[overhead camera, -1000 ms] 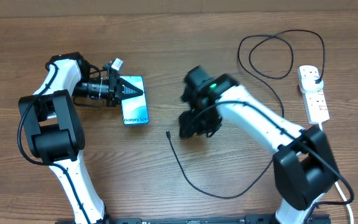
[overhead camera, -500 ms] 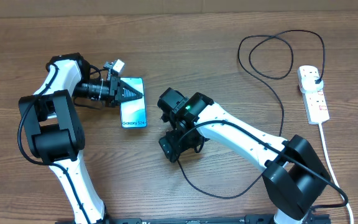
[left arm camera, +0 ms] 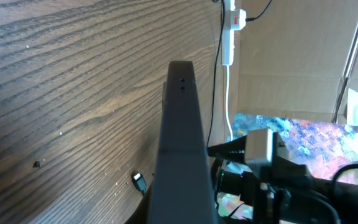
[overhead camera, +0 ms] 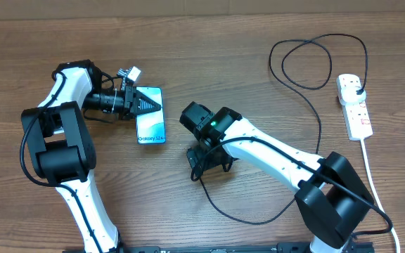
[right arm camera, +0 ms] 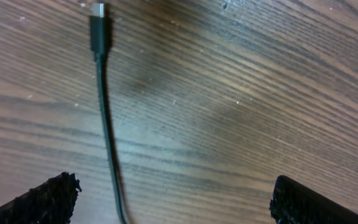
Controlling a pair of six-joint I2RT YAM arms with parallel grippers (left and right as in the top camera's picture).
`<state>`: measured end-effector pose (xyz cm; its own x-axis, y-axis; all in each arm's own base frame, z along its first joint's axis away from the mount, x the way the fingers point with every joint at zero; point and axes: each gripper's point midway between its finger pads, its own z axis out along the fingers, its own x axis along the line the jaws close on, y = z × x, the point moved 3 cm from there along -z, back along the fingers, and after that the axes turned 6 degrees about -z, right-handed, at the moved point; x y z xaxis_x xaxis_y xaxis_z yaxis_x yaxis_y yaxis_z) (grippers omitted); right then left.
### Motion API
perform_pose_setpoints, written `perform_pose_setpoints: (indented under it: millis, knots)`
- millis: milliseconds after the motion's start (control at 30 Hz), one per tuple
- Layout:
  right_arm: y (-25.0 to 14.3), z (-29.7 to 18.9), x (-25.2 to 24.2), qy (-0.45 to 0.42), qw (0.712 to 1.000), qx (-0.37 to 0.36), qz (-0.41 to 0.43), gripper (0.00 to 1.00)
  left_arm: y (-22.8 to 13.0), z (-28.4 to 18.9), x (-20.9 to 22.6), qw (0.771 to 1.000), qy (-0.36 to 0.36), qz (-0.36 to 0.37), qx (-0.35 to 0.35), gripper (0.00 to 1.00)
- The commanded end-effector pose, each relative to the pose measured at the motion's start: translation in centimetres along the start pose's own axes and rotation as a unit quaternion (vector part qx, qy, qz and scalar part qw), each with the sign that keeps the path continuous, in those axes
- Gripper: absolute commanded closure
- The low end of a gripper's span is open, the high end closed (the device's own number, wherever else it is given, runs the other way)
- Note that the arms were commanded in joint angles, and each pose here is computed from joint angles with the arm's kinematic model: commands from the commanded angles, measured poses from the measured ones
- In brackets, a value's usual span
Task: Plug charger to phone and switch on socket
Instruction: 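Lower the right gripper onto the black cable's USB-C plug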
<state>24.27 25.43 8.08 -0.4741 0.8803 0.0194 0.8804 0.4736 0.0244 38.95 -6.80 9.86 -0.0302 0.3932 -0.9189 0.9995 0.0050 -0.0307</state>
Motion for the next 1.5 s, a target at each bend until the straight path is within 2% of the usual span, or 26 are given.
perform_pose_setpoints:
  millis: [0,67,200,300,333,367,433,467,500,567,600,667,800,900,1000,1233,1267,1333,1467]
  knots:
    - [0.2,0.0,-1.3,-0.009,1.000,-0.011,0.024,0.00,0.0,0.3,-0.5,1.000,-0.012,0.013,-0.001,0.96]
    - [0.7,0.0,-2.0,-0.008,0.999,-0.018,0.035,0.00,0.0,0.3,-0.5,1.000,-0.012,0.013,-0.001,0.96]
    - [1.9,0.0,-2.8,-0.002,0.998,-0.039,0.051,0.15,0.1,0.3,-0.4,1.000,-0.011,0.017,-0.002,0.96]
    - [1.9,0.0,-2.9,-0.003,0.998,-0.039,0.052,0.37,0.2,0.3,-0.4,1.000,-0.010,0.022,-0.004,0.96]
    - [1.9,0.0,-2.9,-0.002,0.998,-0.039,0.052,0.38,0.2,0.3,-0.4,1.000,-0.010,0.022,-0.005,0.96]
    - [2.1,-0.1,-2.9,-0.002,0.998,-0.043,0.052,0.43,0.3,0.3,-0.4,1.000,-0.010,0.023,-0.005,0.96]
    - [2.2,-0.1,-2.8,-0.001,0.998,-0.046,0.048,0.67,0.3,0.3,-0.4,1.000,-0.010,0.023,-0.005,0.96]
    - [2.2,-0.1,-2.8,-0.001,0.998,-0.045,0.034,0.87,0.3,0.3,-0.4,1.000,-0.010,0.023,-0.005,0.96]
    - [2.1,-0.1,-2.8,-0.002,0.999,-0.044,0.025,0.92,0.3,0.3,-0.4,1.000,-0.010,0.023,-0.005,0.96]
    - [2.1,-0.1,-2.9,-0.002,0.999,-0.044,0.020,0.91,0.3,0.3,-0.4,1.000,-0.010,0.023,-0.005,0.96]
    - [1.9,-0.1,-2.9,-0.003,0.999,-0.040,0.021,0.85,0.3,0.3,-0.4,1.000,-0.010,0.023,-0.005,0.96]
    - [1.4,0.0,-3.0,-0.006,0.999,-0.028,0.022,0.85,0.3,0.3,-0.4,1.000,-0.010,0.023,-0.005,0.96]
    - [-1.6,0.0,-3.7,-0.024,0.998,0.041,0.030,0.85,0.3,0.3,-0.3,1.000,-0.009,0.026,-0.006,0.96]
    - [-2.8,0.1,-3.2,-0.007,0.996,0.070,0.058,0.79,0.3,0.3,-0.3,1.000,-0.009,0.026,-0.006,0.96]
    - [-3.4,1.0,-3.1,-0.002,0.995,0.075,0.058,0.64,0.3,0.3,-0.3,1.000,-0.009,0.026,-0.006,0.96]
    - [-0.6,2.1,-2.1,0.029,0.998,0.007,0.049,0.48,0.4,0.3,-0.3,1.000,-0.009,0.028,-0.007,0.96]
    - [-0.7,2.0,-0.4,0.090,0.996,0.010,-0.002,0.47,0.4,0.3,-0.3,1.000,-0.009,0.029,-0.007,0.96]
    - [-0.9,2.1,1.2,0.150,0.987,0.006,-0.058,0.47,0.5,0.3,-0.3,1.000,-0.009,0.028,-0.008,0.96]
    - [-0.6,3.5,0.9,0.138,0.987,-0.017,-0.076,0.47,0.5,0.3,-0.3,1.000,-0.009,0.028,-0.008,0.96]
